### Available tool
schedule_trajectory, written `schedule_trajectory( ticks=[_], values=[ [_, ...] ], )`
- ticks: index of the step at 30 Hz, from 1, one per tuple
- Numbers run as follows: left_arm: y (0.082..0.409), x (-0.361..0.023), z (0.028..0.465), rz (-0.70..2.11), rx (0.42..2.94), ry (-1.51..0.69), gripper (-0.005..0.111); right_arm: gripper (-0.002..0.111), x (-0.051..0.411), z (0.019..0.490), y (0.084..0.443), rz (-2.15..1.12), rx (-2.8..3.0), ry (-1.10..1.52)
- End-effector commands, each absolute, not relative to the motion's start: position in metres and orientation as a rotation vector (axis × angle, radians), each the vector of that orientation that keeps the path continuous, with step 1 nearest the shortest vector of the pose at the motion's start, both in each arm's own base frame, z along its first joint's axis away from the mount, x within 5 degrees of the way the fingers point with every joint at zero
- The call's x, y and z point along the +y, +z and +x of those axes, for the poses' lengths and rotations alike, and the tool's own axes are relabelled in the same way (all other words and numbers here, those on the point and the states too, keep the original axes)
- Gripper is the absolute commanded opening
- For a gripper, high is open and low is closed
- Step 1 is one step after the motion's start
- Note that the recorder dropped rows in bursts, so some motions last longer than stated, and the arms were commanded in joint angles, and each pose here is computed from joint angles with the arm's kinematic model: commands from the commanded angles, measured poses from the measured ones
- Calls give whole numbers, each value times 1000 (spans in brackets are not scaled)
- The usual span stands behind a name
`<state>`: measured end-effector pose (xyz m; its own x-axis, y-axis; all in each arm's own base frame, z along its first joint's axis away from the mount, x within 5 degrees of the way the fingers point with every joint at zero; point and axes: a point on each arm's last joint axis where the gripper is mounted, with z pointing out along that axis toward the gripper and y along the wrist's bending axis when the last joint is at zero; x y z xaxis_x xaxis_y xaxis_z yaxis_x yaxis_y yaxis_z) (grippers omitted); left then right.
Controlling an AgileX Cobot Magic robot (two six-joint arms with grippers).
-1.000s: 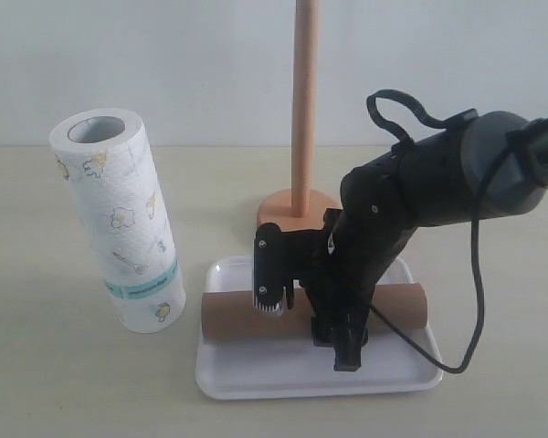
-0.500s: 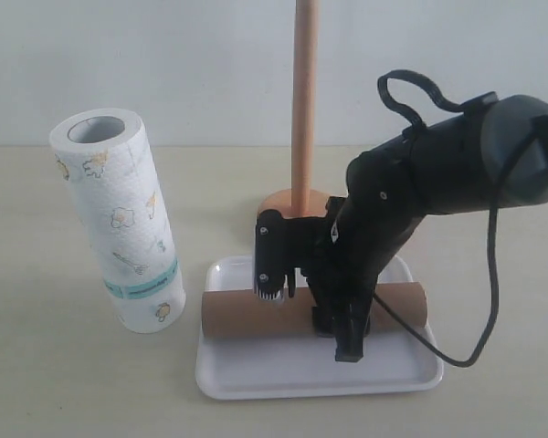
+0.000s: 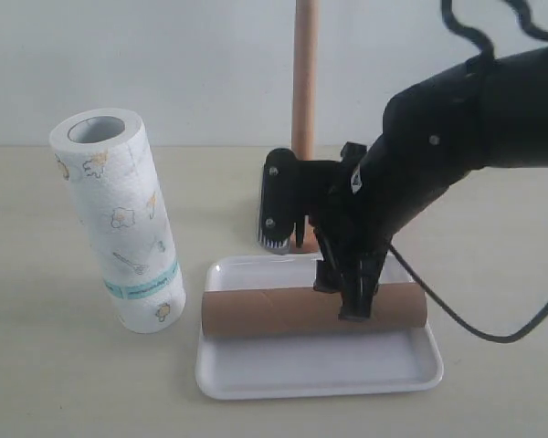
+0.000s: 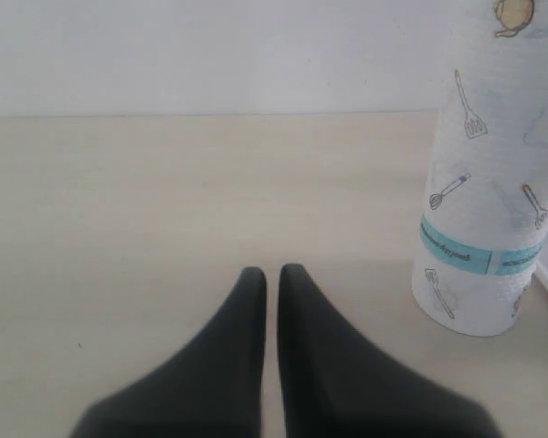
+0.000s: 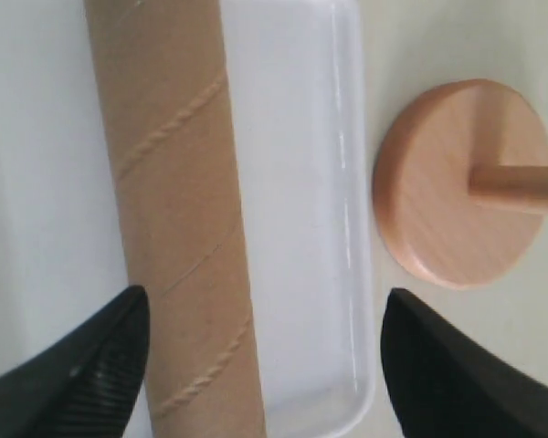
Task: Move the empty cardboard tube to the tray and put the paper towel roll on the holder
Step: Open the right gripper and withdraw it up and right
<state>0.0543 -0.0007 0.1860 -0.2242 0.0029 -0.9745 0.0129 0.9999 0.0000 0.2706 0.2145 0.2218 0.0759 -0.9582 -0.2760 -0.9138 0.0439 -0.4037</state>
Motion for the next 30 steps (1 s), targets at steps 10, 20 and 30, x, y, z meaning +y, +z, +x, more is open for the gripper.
schedule_trajectory(
  ticks=[10, 20, 30],
  values=[
    [185, -1, 54, 9, 1794, -7, 4, 34, 160, 213, 319, -1731, 1945, -174],
    [185, -1, 54, 9, 1794, -7, 4, 0, 114, 159, 370, -1464, 2040, -131],
    [185, -1, 54, 9, 1794, -7, 4, 0, 95, 136, 391, -1375, 1960, -113]
  ],
)
